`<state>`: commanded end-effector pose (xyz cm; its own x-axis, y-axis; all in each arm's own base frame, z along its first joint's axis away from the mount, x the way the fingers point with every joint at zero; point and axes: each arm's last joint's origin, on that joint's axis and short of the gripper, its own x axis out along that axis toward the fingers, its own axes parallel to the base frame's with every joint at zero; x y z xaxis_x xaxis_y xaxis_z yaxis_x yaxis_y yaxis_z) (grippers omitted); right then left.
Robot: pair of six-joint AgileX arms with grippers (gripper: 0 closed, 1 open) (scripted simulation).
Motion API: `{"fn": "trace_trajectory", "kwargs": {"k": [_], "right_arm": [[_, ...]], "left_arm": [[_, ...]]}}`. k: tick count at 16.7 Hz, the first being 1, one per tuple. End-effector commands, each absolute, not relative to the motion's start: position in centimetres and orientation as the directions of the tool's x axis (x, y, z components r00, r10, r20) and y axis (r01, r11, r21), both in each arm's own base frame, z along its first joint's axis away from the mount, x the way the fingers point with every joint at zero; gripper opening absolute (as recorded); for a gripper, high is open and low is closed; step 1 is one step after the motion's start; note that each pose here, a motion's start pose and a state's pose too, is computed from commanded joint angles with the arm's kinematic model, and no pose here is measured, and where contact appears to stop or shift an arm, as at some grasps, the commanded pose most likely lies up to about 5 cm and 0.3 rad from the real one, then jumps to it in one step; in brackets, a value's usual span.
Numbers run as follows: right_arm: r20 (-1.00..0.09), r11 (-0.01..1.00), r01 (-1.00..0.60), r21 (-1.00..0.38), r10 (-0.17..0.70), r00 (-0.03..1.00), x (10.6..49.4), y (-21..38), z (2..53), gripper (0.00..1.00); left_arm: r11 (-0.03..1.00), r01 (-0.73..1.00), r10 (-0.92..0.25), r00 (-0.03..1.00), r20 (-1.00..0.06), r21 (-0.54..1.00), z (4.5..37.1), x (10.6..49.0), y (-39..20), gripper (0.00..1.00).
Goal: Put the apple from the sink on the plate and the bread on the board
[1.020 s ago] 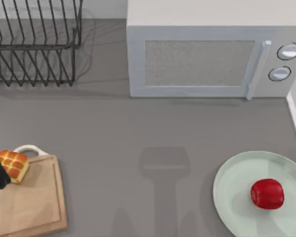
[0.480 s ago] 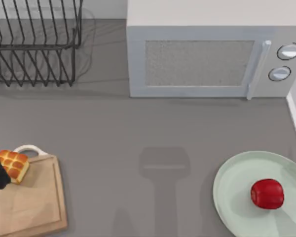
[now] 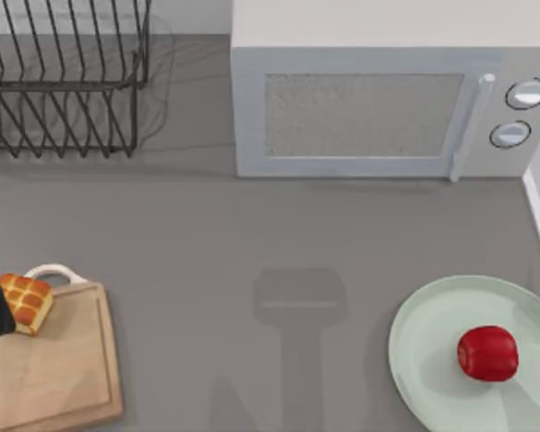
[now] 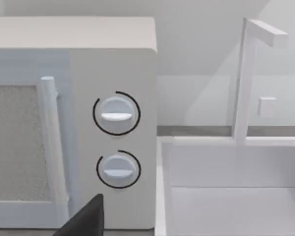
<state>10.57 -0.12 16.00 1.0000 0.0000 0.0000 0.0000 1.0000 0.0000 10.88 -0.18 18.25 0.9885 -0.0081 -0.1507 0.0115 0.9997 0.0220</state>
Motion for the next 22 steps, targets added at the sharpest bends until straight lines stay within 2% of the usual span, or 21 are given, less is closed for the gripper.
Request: {"fn": "trace_trajectory", "kwargs": {"k": [3, 5, 8, 11, 14, 17, 19, 22], "right_arm": [[0.0, 1.0, 0.0, 0.0, 0.0, 1.0, 10.6, -0.1, 16.0, 1.0], [0.0, 1.0, 0.0, 0.0, 0.0, 1.0, 10.6, -0.1, 16.0, 1.0], [0.0, 1.0, 0.0, 0.0, 0.0, 1.0, 10.6, -0.1, 16.0, 1.0], [0.0, 1.0, 0.0, 0.0, 0.0, 1.0, 10.6, -0.1, 16.0, 1.0], [0.0, 1.0, 0.0, 0.0, 0.0, 1.0, 10.6, -0.1, 16.0, 1.0], [0.0, 1.0, 0.0, 0.0, 0.0, 1.0, 10.6, -0.1, 16.0, 1.0], [0.0, 1.0, 0.0, 0.0, 0.0, 1.0, 10.6, -0.1, 16.0, 1.0], [0.0, 1.0, 0.0, 0.0, 0.0, 1.0, 10.6, -0.1, 16.0, 1.0]], "left_arm": [[0.998, 0.033, -0.016, 0.937, -0.348, 0.044, 20.6, 12.1, -0.3, 1.0], [0.997, 0.056, -0.019, 0.861, -0.509, 0.057, 21.9, 13.9, -0.3, 1.0], [0.992, 0.106, -0.021, 0.675, -0.738, 0.068, 23.0, 17.9, -0.5, 1.0], [0.984, 0.167, -0.019, 0.438, -0.899, 0.061, 22.5, 22.5, -0.9, 1.0], [0.974, 0.223, -0.011, 0.217, -0.976, 0.039, 21.1, 26.3, -1.4, 1.0], [0.965, 0.262, 0.0, 0.057, -0.998, 0.015, 19.7, 28.5, -1.8, 1.0], [0.961, 0.275, 0.005, -0.003, -1.0, 0.005, 19.1, 29.1, -1.9, 1.0], [0.961, 0.278, 0.007, -0.015, -1.0, 0.002, 19.0, 29.2, -1.9, 1.0]]}}
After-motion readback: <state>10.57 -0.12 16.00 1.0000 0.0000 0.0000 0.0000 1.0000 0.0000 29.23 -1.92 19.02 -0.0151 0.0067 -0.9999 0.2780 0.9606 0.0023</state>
